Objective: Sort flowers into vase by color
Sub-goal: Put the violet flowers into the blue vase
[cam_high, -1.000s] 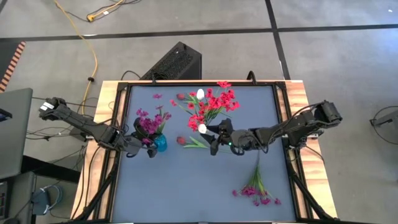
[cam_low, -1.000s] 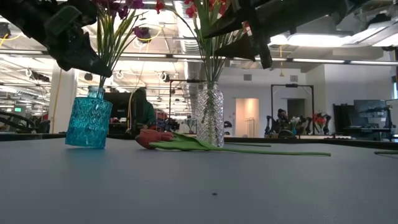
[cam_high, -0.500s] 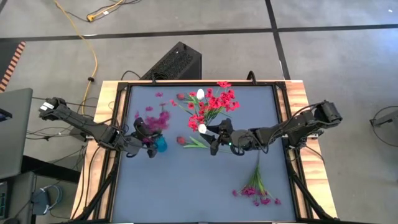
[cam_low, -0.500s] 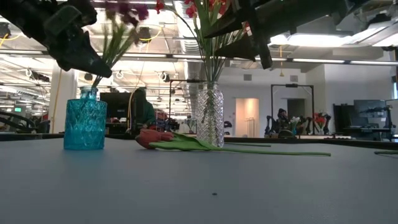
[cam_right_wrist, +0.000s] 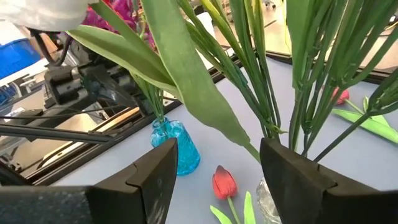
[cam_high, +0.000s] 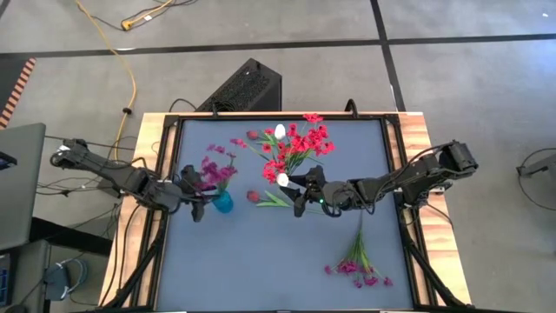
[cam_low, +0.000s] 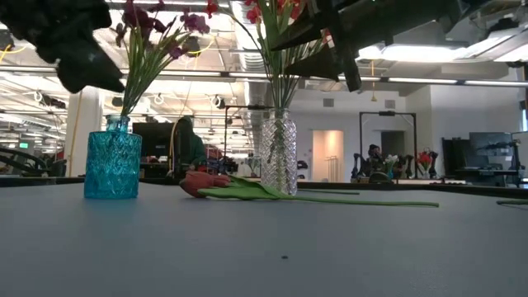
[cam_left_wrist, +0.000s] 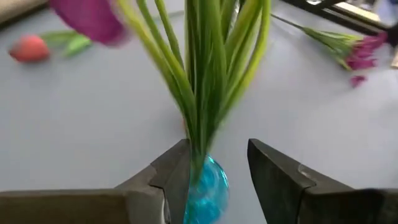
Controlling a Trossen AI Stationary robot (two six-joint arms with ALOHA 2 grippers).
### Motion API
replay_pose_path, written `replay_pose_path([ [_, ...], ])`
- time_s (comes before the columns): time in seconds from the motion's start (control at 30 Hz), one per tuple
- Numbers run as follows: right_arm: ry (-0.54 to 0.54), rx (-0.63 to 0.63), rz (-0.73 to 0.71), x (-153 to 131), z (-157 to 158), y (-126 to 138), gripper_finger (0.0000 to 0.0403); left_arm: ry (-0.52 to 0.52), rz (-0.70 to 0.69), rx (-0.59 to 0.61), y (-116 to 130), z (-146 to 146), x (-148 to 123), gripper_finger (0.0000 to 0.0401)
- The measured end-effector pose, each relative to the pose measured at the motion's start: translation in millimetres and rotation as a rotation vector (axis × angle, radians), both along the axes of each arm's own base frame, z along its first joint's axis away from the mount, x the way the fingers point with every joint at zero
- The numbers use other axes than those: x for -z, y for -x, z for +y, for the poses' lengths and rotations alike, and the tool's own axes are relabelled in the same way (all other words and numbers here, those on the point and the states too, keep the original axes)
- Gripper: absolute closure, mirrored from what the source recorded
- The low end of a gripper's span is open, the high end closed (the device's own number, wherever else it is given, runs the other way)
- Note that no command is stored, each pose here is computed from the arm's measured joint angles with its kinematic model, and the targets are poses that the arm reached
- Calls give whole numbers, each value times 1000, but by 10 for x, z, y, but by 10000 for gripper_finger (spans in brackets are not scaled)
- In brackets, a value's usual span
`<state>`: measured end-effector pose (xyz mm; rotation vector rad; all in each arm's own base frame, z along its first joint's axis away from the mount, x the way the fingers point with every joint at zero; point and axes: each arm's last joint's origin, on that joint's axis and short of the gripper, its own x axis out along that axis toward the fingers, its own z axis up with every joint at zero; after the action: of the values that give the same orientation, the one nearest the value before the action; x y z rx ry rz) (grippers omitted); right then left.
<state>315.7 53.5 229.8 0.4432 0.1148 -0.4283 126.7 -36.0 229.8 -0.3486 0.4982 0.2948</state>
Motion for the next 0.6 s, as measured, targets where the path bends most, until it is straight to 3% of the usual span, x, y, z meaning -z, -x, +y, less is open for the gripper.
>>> replay_pose_path([
  [0.13,-2,-5,0,0,2,-1,148,139,12,64,110,8,-15,253],
  [0.23,-18,-74,3,2,30,-5,148,260,55,184,126,-38,-9,253],
  [0.33,-41,-182,10,6,60,-13,148,365,125,277,110,-106,24,253],
  [0.43,-22,-342,30,9,128,-12,148,401,190,332,84,-173,69,253],
  [0.6,-34,-583,48,19,365,41,148,436,291,333,39,-298,165,261],
])
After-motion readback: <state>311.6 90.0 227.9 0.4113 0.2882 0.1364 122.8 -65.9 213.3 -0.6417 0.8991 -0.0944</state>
